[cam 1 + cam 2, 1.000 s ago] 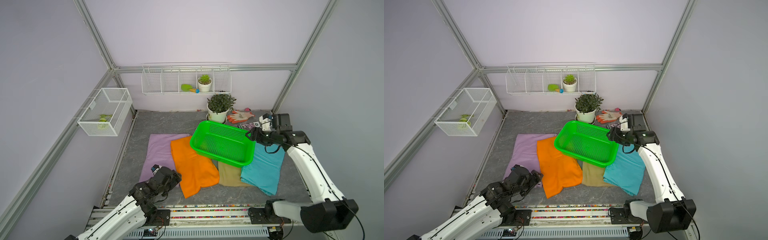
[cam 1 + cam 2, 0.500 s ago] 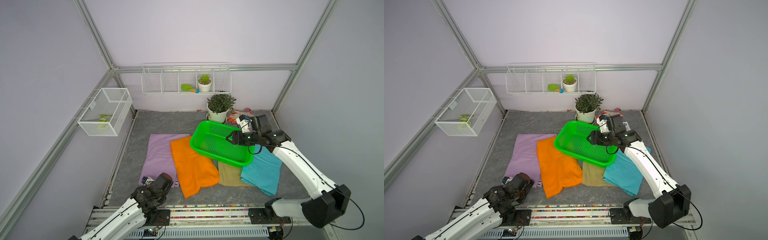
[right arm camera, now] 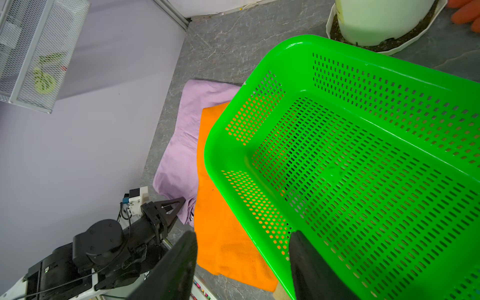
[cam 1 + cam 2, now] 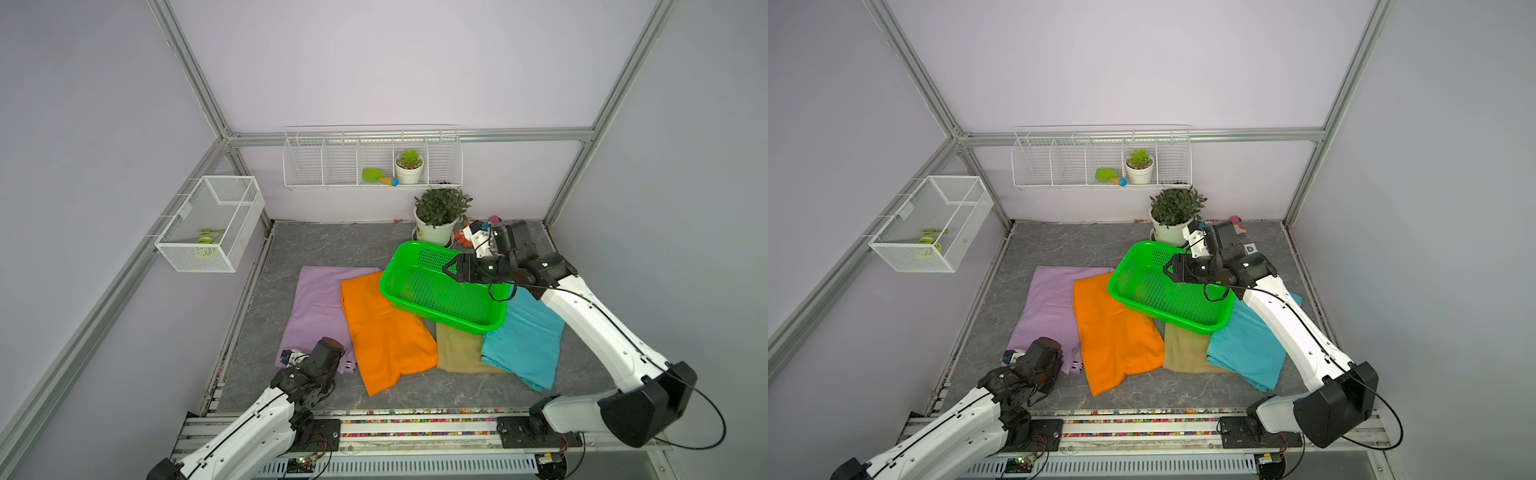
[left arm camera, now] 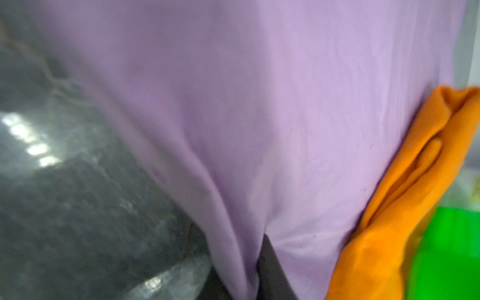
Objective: Put the folded long pants in the basket
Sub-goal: Pick up the long pant at the center of the board.
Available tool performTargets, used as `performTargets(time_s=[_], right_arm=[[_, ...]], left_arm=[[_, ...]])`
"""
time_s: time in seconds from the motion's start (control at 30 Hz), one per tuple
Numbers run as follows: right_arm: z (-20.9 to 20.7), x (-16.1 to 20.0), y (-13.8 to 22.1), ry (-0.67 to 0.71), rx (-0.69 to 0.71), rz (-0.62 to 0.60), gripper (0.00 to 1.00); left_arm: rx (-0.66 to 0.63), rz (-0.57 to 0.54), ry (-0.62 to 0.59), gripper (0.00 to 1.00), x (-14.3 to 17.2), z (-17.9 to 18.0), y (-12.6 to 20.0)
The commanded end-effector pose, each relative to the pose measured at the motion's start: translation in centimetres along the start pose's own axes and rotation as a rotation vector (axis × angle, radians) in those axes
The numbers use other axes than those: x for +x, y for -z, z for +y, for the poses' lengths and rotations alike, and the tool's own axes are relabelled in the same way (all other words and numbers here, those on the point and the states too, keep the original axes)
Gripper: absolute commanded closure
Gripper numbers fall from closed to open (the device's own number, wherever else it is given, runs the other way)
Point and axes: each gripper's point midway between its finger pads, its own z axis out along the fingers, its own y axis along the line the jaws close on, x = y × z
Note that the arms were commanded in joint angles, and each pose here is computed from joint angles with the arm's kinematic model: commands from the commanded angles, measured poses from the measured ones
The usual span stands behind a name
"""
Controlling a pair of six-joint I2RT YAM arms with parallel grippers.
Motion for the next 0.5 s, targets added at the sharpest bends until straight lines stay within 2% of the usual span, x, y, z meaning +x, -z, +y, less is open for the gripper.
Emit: performTargets(time_s=[0.0, 0.13, 0.27, 0.37, 0.47], right_arm=[[1.7, 0.2, -1.0, 0.017, -0.045, 0.037, 0.39], [4.0, 1.1, -3.3, 0.059, -0.074, 0.081, 0.4], [6.7, 3.6, -7.1, 0.113, -0.086, 0.185, 0.41], [8.3, 5.6, -10.2, 0.162, -0.064, 0.26, 0.42], [10.6, 6.9, -13.5, 0.227, -0.073, 0.31, 0.42]], left_arm=[[-0.063, -0.023, -0.064, 1.0, -2.0, 1.8, 0.0], [-0.097, -0.055, -0.065, 1.0, -4.8, 1.5, 0.5], [-0.124, -0.119, -0.074, 1.0, -7.7, 0.6, 1.8], [-0.129, -0.115, -0.063, 1.0, -8.2, 0.2, 1.3], [-0.205, -0.108, -0.065, 1.0, -9.0, 1.0, 0.8]])
